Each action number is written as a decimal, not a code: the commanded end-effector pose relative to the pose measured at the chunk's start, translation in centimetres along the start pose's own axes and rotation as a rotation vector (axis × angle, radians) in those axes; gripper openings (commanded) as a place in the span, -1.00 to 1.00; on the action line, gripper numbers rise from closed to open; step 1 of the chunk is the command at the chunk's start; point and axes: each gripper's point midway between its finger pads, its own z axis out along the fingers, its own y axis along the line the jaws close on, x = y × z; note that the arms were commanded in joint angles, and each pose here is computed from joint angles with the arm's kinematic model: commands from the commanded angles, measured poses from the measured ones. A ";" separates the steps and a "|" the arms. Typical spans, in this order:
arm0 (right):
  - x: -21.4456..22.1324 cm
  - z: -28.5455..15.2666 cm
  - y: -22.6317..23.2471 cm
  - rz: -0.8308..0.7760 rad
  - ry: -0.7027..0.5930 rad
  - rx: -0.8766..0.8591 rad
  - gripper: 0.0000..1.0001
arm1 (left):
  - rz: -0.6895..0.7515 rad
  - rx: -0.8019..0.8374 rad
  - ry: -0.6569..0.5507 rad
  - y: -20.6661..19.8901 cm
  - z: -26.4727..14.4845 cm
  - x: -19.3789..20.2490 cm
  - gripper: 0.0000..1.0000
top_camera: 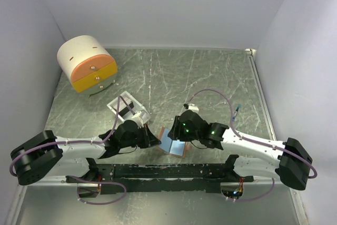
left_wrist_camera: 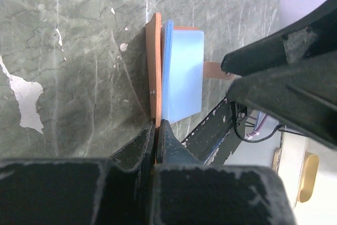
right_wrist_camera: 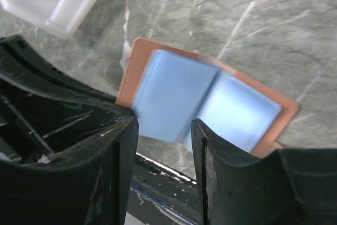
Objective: Put the credit cards into the card holder
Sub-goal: Open the card holder at the center of the board, then pick up the credit card from the storage box.
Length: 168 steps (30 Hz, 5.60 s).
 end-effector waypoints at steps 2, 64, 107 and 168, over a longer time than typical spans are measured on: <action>-0.7 0.2 2.4 0.005 -0.038 -0.014 -0.03 | -0.053 -0.023 -0.059 0.0 0.3 -0.5 -0.86; 2.8 5.1 -1.0 -0.080 0.071 0.132 -0.09 | 0.840 -0.760 0.100 8.7 -9.0 -20.4 0.57; 3.1 5.7 0.2 -0.111 0.077 0.085 -0.10 | 0.988 -0.911 0.291 14.8 -6.5 -21.2 0.15; 2.1 4.6 1.2 -0.100 0.044 0.043 -0.12 | 1.048 -0.966 0.279 14.4 -6.0 -21.2 -0.02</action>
